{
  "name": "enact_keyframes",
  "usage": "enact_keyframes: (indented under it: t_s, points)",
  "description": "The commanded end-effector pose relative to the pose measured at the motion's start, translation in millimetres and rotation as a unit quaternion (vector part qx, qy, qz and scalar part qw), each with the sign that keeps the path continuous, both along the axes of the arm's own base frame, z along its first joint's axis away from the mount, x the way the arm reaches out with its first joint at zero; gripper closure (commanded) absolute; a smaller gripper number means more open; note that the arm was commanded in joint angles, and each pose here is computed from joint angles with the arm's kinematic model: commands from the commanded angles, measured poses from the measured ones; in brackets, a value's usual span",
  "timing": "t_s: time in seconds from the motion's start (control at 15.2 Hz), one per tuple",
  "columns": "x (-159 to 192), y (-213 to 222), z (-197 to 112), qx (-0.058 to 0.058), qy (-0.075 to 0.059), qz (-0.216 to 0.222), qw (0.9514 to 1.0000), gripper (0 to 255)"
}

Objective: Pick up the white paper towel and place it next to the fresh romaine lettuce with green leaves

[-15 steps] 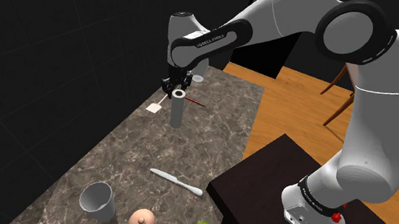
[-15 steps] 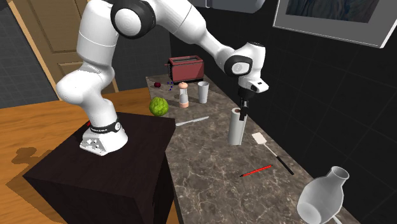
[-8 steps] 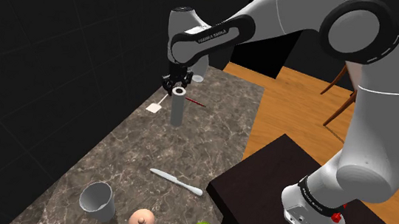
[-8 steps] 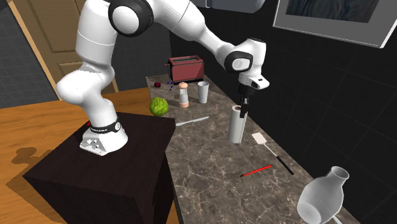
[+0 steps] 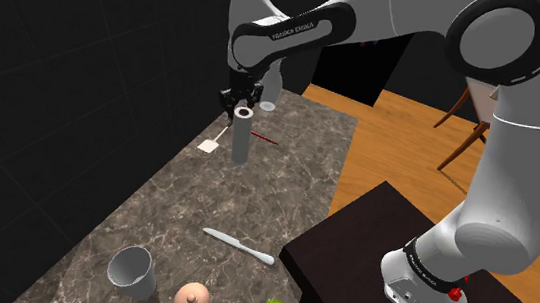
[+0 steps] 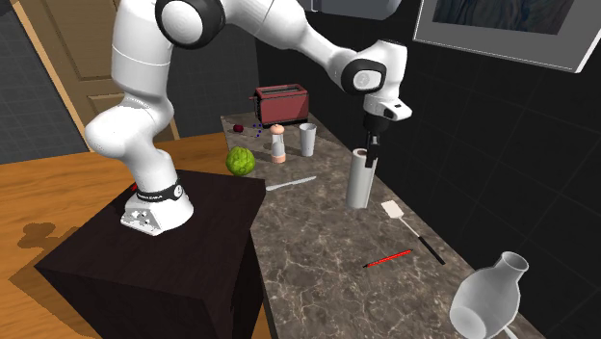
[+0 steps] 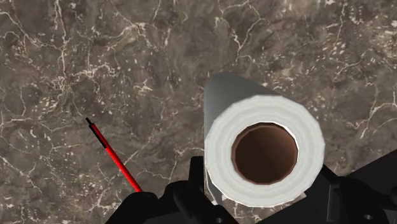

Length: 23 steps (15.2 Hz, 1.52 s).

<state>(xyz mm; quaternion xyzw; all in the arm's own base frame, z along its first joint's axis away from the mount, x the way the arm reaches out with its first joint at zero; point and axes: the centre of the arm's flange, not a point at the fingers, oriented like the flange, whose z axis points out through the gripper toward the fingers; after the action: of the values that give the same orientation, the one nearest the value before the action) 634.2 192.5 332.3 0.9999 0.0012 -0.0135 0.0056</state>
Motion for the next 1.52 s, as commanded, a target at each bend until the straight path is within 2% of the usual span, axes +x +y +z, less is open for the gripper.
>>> enact_keyframes:
  t_s: [0.0,1.45]
  points:
    - [-0.4,0.2,11.1,0.0,0.0,0.0,1.0,255]
    - [-0.4,0.2,127.2,0.0,0.0,0.0,1.0,255]
